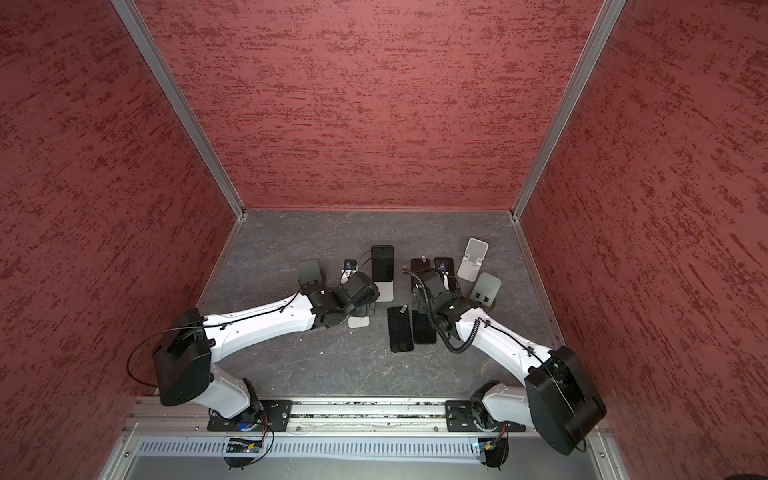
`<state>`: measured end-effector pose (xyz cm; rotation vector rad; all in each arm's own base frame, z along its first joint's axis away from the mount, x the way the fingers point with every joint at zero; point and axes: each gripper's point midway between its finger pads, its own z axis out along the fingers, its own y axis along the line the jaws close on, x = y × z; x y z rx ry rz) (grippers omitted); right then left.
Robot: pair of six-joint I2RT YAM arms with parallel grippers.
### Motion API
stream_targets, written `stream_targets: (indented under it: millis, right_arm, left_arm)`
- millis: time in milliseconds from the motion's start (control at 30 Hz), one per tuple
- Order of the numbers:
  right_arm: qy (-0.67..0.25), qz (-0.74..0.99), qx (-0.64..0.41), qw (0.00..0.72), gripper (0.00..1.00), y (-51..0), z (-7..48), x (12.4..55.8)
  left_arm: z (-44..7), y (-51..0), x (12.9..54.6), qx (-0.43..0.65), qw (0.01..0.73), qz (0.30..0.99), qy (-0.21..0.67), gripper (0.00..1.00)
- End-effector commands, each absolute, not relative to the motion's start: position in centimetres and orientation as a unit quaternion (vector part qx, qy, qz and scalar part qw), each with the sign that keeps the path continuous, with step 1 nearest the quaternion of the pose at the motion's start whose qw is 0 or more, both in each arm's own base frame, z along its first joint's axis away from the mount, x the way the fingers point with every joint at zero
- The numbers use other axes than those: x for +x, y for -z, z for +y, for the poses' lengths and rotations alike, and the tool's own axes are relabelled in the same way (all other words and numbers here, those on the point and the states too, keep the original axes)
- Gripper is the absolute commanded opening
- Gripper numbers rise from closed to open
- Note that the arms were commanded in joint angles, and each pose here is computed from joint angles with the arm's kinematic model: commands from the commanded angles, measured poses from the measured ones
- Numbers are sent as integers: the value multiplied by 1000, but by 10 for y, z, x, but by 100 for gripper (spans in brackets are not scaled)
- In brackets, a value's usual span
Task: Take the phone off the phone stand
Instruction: 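Move the left gripper to the nearby white phone stand and grip its plate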
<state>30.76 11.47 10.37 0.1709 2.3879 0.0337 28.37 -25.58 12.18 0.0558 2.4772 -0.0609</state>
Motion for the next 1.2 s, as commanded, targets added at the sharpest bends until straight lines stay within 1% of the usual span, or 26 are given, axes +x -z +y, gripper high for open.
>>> stream_targets:
  millis: [0, 200, 467, 767, 900, 967, 1067, 1167]
  right_arm:
    - [-9, 921, 76, 382, 99, -106, 108, 313]
    - [-7, 924, 74, 375, 99, -97, 104, 310]
    - [-5, 925, 77, 372, 99, -91, 99, 309]
    - [-5, 927, 78, 368, 99, -87, 96, 308]
    - [-3, 928, 81, 365, 99, -84, 94, 306]
    - [-3, 927, 82, 366, 99, -84, 93, 306]
    - [-4, 927, 83, 365, 99, -84, 92, 305]
    - [-5, 927, 83, 366, 99, -85, 92, 305]
  left_arm:
    - [-262, -127, 292, -12, 339, 940, 31, 100]
    - [-267, -122, 299, -16, 347, 937, 30, 100]
    - [-269, -119, 307, -22, 365, 930, 33, 90]
    - [-266, -109, 313, -23, 360, 933, 15, 84]
    - [-264, -107, 314, -24, 360, 933, 11, 78]
    - [-263, -106, 315, -24, 361, 932, 9, 72]
    - [-261, -107, 315, -24, 364, 931, 6, 59]
    - [-257, -109, 316, -26, 369, 929, 2, 56]
